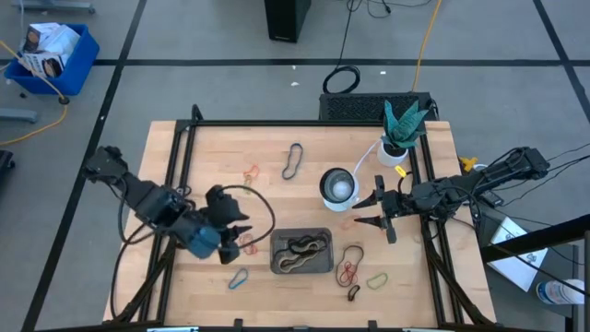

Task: Pick and place rubber bands into bin
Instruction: Put the small blue rubber band into the black bin

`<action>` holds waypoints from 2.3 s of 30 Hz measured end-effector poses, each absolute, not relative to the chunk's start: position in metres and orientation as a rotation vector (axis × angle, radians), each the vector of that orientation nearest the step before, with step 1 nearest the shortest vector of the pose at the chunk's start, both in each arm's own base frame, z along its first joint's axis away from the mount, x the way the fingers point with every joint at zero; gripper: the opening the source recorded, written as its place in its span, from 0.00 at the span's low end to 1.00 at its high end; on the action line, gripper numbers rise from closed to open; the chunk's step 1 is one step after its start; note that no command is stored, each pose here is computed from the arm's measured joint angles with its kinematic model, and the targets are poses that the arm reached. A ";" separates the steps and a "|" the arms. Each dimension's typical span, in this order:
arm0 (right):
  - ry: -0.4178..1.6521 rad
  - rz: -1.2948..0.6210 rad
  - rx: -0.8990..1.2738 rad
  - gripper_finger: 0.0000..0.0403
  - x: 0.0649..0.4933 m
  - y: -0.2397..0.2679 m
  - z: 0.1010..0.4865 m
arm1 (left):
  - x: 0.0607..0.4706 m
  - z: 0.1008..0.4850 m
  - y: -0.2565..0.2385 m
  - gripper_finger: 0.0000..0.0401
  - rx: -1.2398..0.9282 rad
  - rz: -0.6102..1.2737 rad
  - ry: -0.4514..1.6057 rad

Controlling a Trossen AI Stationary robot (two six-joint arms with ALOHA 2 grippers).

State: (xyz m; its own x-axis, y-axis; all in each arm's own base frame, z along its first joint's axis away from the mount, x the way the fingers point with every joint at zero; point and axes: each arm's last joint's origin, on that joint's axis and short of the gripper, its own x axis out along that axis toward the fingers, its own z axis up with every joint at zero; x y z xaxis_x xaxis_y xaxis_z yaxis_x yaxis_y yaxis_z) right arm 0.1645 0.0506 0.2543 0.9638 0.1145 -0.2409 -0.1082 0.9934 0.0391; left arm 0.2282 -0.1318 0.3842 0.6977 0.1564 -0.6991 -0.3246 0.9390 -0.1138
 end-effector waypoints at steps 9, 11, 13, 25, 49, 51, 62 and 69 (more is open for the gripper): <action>0.246 0.111 0.025 0.40 0.165 0.051 0.254 | 0.213 0.328 -0.148 0.31 -0.350 0.243 1.069; 0.246 0.111 0.025 0.39 0.165 0.051 0.254 | 0.210 0.311 -0.149 0.31 -0.357 0.264 1.129; 0.248 0.109 0.024 0.39 0.164 0.051 0.254 | 0.207 0.296 -0.148 0.31 -0.361 0.302 1.164; 0.299 0.045 0.028 0.39 0.177 0.047 0.244 | 0.211 0.241 -0.152 0.31 -0.572 0.287 1.194; 0.291 0.042 0.032 0.39 0.177 0.046 0.245 | 0.220 0.212 -0.159 0.31 -0.590 0.066 1.046; 0.291 0.042 0.032 0.39 0.177 0.046 0.245 | 0.220 0.212 -0.159 0.31 -0.545 0.040 1.053; 0.270 0.044 0.035 0.39 0.178 0.047 0.247 | 0.221 0.221 -0.158 0.31 -0.559 0.179 1.157; 0.269 0.044 0.035 0.40 0.178 0.047 0.247 | 0.236 0.213 -0.168 0.31 -0.540 0.355 1.327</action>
